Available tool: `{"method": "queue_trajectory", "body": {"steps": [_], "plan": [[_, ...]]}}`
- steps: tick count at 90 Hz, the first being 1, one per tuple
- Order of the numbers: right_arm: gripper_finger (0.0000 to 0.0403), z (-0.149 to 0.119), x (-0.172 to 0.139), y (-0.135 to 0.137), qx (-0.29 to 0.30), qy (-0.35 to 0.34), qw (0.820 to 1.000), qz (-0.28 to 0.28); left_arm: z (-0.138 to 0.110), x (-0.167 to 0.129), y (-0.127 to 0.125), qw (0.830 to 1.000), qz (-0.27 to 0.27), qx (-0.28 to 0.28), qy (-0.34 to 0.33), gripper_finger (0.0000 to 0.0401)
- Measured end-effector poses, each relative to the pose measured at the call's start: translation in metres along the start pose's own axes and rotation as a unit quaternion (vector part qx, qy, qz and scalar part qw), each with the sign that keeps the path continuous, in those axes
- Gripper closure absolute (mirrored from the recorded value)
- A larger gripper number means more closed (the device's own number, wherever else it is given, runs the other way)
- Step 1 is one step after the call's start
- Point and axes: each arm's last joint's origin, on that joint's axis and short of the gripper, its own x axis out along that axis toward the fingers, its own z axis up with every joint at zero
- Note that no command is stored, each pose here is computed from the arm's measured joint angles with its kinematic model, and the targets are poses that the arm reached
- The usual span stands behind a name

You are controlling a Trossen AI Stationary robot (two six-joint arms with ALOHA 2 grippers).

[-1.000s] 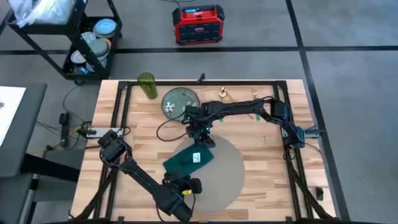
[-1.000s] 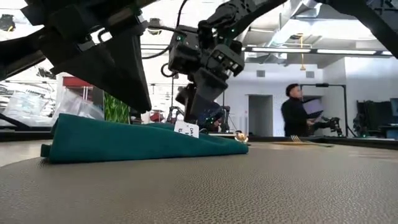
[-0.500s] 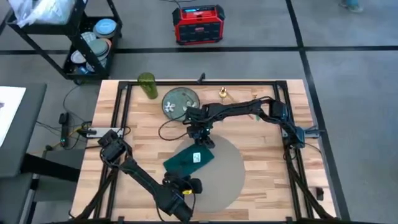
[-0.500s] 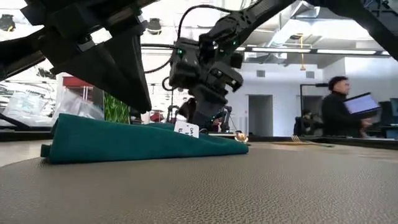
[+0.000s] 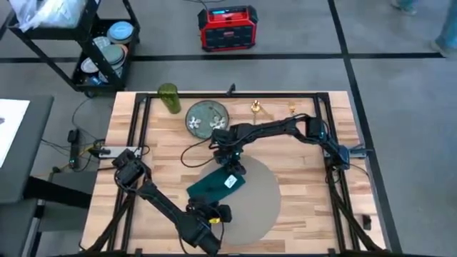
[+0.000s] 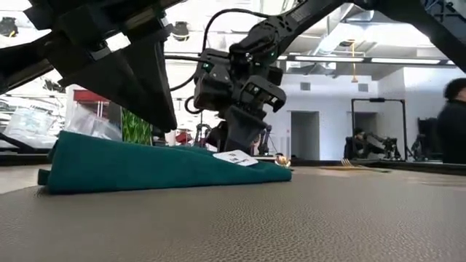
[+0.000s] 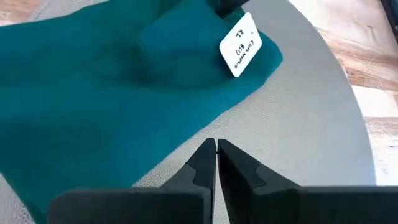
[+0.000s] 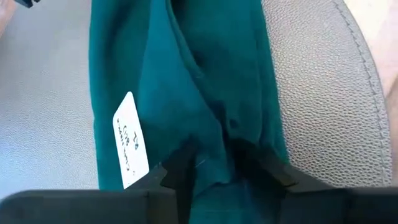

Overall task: Set table place
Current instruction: Fold the green napkin

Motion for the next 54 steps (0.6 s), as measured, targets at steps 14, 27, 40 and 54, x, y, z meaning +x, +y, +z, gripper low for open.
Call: {"method": "queue_trajectory", "body": {"steps": [14,27,40,54], "plan": [[0.0395,-0.001,-0.005,-0.001,0.006,0.007,1.0,-0.001,0.0,0.0,0.0,1.0,0.0,0.001,0.0,0.0401],[0.04,0.0,-0.009,-0.002,0.013,0.012,1.0,0.001,0.0,0.0,0.0,1.0,0.001,0.001,-0.001,0.0401],[0.0402,0.001,-0.014,-0.002,0.021,0.02,1.0,0.004,0.0,0.0,0.0,1.0,0.001,0.001,-0.001,0.0401],[0.0402,0.003,-0.019,-0.004,0.026,0.019,0.999,0.002,0.0,0.0,0.0,1.0,0.001,0.002,-0.001,0.0401]]}}
